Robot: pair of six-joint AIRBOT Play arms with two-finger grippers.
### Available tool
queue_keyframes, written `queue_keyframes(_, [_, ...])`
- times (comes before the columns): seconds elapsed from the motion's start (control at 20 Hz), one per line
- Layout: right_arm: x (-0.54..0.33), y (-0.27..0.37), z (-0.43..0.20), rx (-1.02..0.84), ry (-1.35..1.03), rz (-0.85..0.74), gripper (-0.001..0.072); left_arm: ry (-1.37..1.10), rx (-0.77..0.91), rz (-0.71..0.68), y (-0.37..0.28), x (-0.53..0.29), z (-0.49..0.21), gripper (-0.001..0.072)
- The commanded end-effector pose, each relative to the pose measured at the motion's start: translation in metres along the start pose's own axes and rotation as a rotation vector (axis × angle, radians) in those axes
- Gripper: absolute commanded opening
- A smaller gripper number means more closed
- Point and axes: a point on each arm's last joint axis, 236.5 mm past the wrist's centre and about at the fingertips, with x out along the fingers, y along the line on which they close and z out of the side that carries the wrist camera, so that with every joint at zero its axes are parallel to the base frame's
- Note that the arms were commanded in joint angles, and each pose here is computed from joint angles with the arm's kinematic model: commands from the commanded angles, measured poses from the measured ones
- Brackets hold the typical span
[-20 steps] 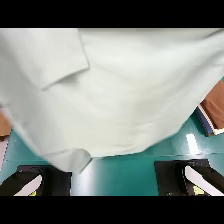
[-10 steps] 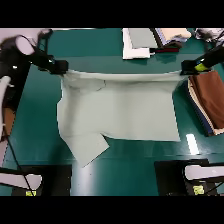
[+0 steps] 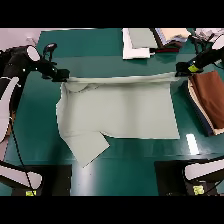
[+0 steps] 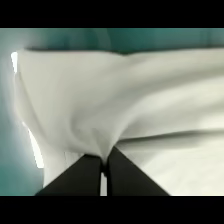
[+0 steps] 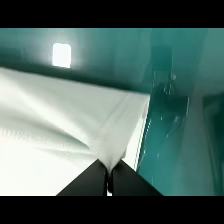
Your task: Fold the shirts.
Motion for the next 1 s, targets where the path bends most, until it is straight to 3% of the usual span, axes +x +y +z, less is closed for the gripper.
queue_keyframes(0.0, [0.015,0.003,-0.029,0.010,0.049,0.004,0.0019,0.105,-0.005,-0.018,0.000,0.019,-0.033,0.0023])
queue_keyframes(0.2, [0.040,0.006,-0.059,0.030,0.088,0.012,0.0020,0.179,-0.027,-0.027,0.001,0.035,-0.061,0.0027])
queue_keyframes(0.25, [0.044,0.008,-0.063,0.034,0.097,0.019,0.0028,0.188,-0.029,-0.027,0.001,0.036,-0.064,0.0166])
queue_keyframes(0.3, [0.046,0.011,-0.065,0.042,0.100,0.034,0.0179,0.189,-0.029,-0.027,0.001,0.036,-0.064,0.0443])
queue_keyframes(0.35, [0.046,0.012,-0.065,0.043,0.101,0.036,0.0379,0.187,-0.030,-0.027,0.001,0.035,-0.064,0.0543])
queue_keyframes(0.4, [0.043,0.014,-0.064,0.044,0.093,0.043,0.0416,0.184,-0.035,-0.026,0.000,0.031,-0.064,0.0546])
queue_keyframes(0.65, [-0.005,0.030,-0.064,0.016,0.034,0.057,0.0414,0.153,-0.023,0.021,0.001,-0.033,-0.083,0.0546])
queue_keyframes(0.95, [-0.070,0.045,-0.052,-0.028,-0.142,0.040,0.0409,0.254,-0.153,0.037,0.001,-0.050,-0.239,0.0546])
